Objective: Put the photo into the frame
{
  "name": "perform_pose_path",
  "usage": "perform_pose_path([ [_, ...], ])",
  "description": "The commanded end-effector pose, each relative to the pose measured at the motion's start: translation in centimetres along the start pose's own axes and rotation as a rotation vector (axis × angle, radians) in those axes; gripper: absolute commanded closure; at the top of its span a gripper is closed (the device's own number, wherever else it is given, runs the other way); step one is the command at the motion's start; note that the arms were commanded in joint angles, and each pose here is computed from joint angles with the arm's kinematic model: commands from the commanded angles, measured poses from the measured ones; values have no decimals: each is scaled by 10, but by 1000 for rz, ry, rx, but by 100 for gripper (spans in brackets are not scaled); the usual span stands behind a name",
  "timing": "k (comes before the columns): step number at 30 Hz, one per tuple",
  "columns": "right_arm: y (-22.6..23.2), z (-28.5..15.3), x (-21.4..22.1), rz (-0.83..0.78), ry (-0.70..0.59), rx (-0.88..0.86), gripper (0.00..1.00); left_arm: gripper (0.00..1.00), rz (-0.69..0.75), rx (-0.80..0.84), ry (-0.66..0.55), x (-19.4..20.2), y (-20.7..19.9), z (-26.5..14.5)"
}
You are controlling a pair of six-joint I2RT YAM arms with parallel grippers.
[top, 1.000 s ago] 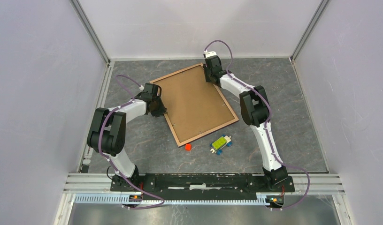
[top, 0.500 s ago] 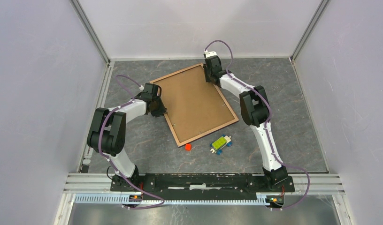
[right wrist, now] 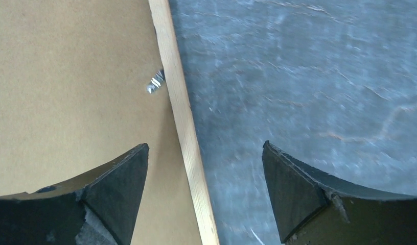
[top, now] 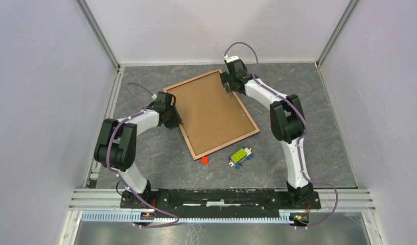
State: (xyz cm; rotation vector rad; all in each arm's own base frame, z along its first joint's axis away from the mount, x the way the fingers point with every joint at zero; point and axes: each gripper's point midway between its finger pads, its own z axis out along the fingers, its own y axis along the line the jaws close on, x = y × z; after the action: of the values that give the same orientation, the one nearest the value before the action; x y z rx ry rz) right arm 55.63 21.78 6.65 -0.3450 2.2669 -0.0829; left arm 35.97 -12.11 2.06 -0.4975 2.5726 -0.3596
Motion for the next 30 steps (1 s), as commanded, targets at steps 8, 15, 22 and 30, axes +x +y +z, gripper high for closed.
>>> perform_pose_path([
  [8,18,-122,-1,8,-138,-33,2,35,20,1,-32,18,11,-22],
  [15,54,-149,26,100,-128,-250,2,25,13,41,-135,13,12,-39],
  [22,120,-196,78,36,-122,-433,7,17,-35,101,-296,8,19,-68],
  [30,202,-243,110,-107,-277,-560,15,7,-98,130,-416,8,31,-90],
])
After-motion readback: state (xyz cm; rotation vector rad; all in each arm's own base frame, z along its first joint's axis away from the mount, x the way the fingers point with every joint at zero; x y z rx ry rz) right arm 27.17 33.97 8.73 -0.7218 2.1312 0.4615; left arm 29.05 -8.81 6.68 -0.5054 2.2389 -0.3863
